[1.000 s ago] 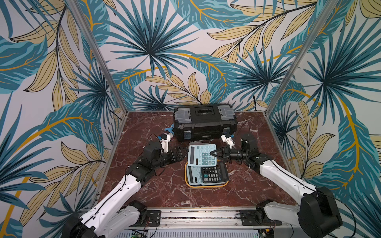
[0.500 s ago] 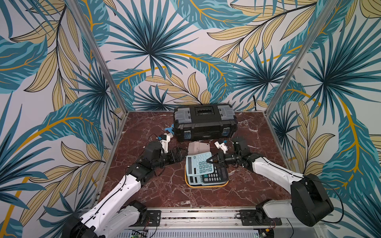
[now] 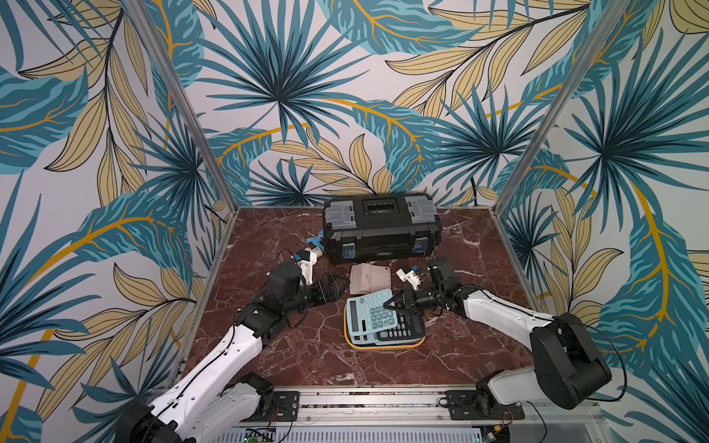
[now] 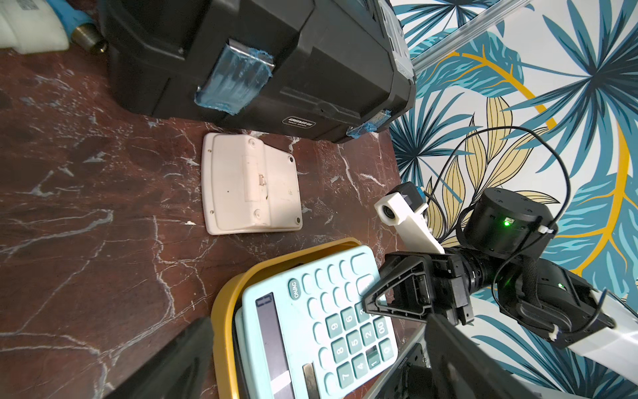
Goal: Put the calculator in the storage box
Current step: Place the calculator in the storage box.
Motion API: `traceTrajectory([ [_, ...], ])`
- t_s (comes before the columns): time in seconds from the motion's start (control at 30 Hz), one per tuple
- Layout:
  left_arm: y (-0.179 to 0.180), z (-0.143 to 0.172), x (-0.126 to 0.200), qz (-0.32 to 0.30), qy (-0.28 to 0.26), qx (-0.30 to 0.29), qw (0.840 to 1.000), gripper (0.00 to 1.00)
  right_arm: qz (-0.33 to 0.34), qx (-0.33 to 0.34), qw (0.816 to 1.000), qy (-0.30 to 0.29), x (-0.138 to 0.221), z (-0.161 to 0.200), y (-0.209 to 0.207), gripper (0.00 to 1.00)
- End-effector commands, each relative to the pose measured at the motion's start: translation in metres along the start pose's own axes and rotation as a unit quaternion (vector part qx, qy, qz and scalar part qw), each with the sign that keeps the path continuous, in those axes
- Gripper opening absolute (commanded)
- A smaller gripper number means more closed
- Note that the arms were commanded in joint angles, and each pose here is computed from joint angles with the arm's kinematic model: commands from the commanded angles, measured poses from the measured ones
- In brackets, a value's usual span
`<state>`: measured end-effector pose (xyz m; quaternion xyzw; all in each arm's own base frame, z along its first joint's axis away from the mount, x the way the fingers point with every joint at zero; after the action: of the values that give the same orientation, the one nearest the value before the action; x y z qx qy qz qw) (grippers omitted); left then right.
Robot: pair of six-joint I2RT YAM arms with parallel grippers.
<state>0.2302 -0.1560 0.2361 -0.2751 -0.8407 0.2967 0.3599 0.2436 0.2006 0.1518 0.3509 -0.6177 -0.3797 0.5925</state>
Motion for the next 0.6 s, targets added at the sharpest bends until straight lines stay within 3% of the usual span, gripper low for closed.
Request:
traceTrajectory([
  [0.0, -0.0091, -0.0086, 0.0045, 0.009, -0.014, -0.012, 1.000, 1.00, -0.008, 0.008, 1.000, 0.015, -0.0034, 0.0041, -0.0024, 0.00],
  [0.57, -0.0087, -0.0082, 0.0049, 0.008, -0.014, -0.012, 1.000, 1.00, 0.000, 0.005, 1.000, 0.023, -0.0057, 0.0060, -0.0089, 0.09],
])
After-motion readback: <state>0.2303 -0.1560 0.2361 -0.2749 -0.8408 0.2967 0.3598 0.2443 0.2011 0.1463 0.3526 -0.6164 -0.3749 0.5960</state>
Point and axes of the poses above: each gripper's point midway between its finger pads, its own x axis back along the fingers, its own y axis along the line the jaws close on, z = x × y, the point moved 6 cm from there along x, back along the fingers, and after that the axes turned 5 degrees about -x, right-handed, at the moved point
